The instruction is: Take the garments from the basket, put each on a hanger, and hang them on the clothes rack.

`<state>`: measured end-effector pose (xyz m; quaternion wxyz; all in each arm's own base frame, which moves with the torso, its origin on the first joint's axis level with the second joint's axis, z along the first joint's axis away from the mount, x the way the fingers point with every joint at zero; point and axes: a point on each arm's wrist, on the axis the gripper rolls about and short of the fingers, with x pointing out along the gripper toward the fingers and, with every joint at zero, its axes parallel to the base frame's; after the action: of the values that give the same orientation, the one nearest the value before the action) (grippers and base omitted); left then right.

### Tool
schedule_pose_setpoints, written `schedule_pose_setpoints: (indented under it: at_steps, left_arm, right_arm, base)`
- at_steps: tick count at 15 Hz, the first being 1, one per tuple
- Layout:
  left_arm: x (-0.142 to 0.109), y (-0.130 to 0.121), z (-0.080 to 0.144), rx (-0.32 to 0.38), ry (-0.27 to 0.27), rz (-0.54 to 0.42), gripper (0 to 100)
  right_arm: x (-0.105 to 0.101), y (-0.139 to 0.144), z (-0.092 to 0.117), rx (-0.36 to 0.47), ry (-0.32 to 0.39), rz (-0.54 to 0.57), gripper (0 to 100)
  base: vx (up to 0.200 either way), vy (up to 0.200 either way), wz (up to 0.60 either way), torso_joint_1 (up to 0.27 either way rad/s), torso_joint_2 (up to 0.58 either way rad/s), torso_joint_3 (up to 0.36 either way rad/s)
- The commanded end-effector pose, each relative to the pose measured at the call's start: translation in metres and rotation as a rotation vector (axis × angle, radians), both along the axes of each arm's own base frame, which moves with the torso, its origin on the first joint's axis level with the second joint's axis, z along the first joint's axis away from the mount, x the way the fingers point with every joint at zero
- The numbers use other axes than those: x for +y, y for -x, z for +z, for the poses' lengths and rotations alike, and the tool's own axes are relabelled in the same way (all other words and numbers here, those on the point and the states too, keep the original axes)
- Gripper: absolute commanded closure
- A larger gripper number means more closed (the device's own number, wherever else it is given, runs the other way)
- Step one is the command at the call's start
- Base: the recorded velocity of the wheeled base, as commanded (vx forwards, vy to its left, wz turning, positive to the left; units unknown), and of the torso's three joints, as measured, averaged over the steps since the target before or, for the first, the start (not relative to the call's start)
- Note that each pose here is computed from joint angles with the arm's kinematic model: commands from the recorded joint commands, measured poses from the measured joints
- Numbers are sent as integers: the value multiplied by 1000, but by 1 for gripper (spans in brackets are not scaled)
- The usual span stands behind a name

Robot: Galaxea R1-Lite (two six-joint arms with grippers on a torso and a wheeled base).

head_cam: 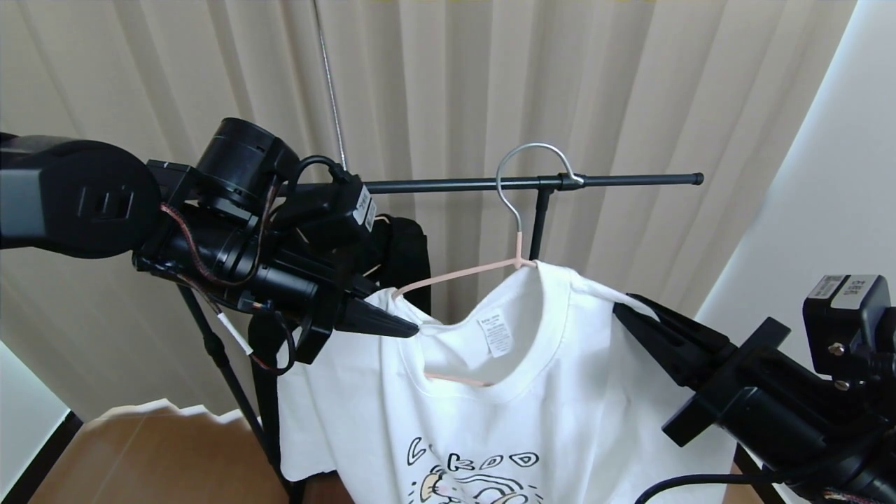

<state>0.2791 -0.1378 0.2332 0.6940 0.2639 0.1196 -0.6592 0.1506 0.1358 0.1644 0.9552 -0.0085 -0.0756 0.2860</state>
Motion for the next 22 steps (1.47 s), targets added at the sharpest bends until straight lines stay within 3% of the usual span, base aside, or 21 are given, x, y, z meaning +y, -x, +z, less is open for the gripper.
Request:
schedule_pose_setpoints:
  at_steps: [1, 4, 8, 19, 22]
  left_arm:
    - [-1, 1, 1, -5, 1, -5, 100]
    - [-2, 2, 2, -7, 2, -8, 100]
    - [-2, 2, 2, -8, 3, -7, 100]
    - [-1, 1, 3, -13, 7, -3, 100]
    - [-1, 1, 3, -13, 7, -3, 100]
  right_arm:
    - [0, 0, 0, 0, -1, 1, 100]
    - [0, 0, 0, -3, 3, -1, 100]
    - [-1, 1, -3, -31, 87, -17, 100]
    - [-2, 1, -4, -25, 120, -25, 100]
    - [-3, 2, -6, 3, 157, -28, 100]
  base:
    - [0, 0, 0, 0, 0, 0]
    - [0, 0, 0, 0, 0, 0]
    - [0, 0, 0, 0, 0, 0]
    - [0, 0, 0, 0, 0, 0]
    - [0, 0, 0, 0, 0, 0]
